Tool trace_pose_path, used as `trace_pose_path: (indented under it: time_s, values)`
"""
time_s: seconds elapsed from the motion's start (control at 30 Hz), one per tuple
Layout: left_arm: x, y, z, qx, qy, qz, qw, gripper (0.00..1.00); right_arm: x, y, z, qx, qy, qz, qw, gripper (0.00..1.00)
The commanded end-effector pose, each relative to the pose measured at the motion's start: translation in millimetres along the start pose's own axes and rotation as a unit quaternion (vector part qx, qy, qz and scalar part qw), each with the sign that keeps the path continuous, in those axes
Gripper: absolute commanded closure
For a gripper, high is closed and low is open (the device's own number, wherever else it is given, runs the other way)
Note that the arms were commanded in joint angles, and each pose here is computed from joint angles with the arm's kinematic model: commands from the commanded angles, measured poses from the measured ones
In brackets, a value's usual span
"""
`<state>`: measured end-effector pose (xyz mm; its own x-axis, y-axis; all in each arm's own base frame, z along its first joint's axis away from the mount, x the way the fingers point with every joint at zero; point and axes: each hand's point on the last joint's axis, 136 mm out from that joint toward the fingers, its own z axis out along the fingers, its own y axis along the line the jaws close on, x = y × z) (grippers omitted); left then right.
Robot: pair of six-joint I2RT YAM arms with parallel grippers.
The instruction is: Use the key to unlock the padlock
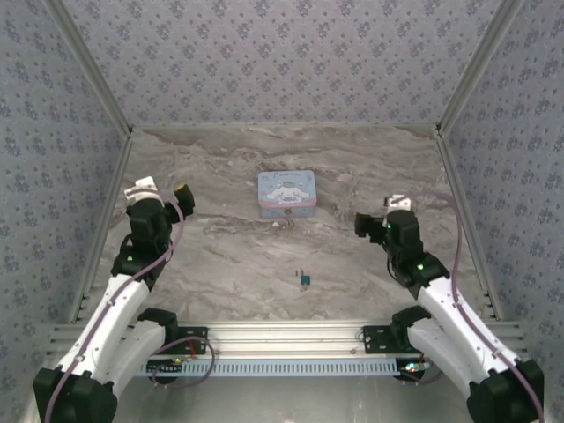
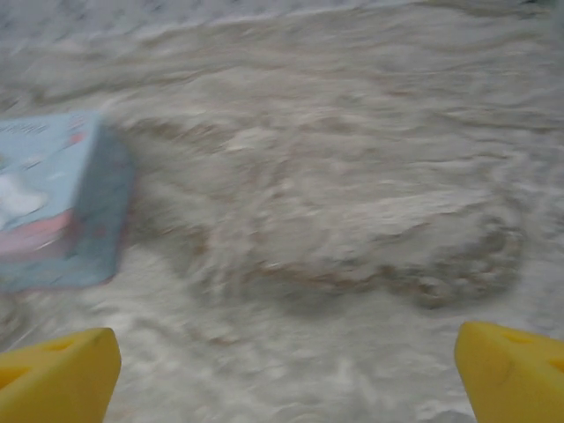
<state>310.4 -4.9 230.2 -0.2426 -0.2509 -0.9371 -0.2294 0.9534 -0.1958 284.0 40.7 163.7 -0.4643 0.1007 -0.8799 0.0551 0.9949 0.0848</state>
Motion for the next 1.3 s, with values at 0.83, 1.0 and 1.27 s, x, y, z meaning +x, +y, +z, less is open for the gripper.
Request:
trace_pose_path:
  time_s: [0.83, 1.0, 1.27]
  values:
    - [77, 3, 70, 0.01, -0.033, 0.178, 0.983, 0.01, 16, -65, 109, 0.03, -0.109, -0.035, 0.993, 0.0]
    - [87, -3, 80, 0.042, -0.037, 0.195, 0.979, 0.01, 16, -60, 115, 0.019, -0.093, -0.047, 0.994, 0.0]
    - [105, 15, 101, 0.045, -0.018, 0.155, 0.987, 0.01, 17, -59, 132, 0.014, -0.036, -0.048, 0.998, 0.0]
